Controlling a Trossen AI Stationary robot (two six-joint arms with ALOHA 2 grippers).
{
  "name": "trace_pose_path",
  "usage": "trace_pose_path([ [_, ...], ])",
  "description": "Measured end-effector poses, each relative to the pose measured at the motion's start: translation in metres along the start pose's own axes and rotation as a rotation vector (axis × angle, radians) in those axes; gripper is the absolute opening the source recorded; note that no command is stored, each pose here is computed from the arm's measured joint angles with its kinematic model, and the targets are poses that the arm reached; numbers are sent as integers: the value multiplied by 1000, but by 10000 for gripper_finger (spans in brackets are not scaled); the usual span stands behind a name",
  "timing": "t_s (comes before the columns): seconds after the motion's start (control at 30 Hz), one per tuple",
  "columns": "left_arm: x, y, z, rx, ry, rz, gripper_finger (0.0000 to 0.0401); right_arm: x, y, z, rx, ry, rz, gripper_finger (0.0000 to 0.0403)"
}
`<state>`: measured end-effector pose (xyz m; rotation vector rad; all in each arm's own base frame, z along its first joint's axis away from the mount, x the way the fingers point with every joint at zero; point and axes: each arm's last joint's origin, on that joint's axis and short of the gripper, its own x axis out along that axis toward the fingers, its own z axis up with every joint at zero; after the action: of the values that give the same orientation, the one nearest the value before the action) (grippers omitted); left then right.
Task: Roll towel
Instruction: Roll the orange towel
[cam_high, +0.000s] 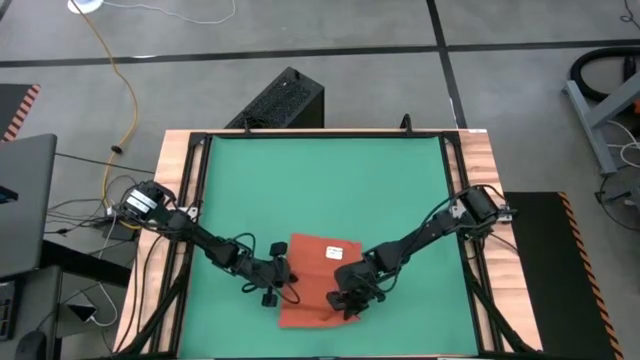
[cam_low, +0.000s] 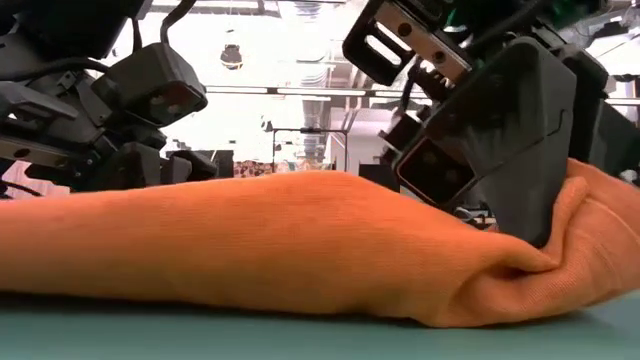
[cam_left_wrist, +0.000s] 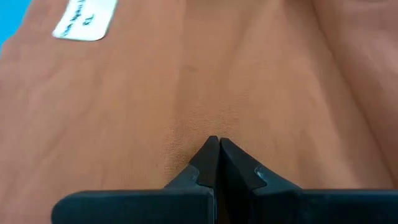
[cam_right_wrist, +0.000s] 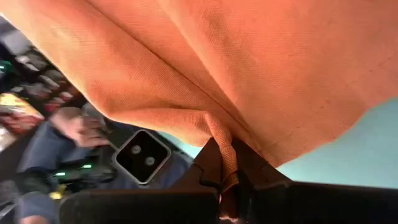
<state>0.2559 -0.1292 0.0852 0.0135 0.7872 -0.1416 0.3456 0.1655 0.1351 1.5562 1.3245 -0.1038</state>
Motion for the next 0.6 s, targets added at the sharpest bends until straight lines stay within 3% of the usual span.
trace_pose_path([
  [0.2, -1, -4, -1, 5, -18, 27, 0, 2, -8, 3, 54, 10, 84, 24],
  [0.6, -12, -11, 6, -18, -65, 24, 0, 3, -10, 0, 11, -20, 84, 23],
])
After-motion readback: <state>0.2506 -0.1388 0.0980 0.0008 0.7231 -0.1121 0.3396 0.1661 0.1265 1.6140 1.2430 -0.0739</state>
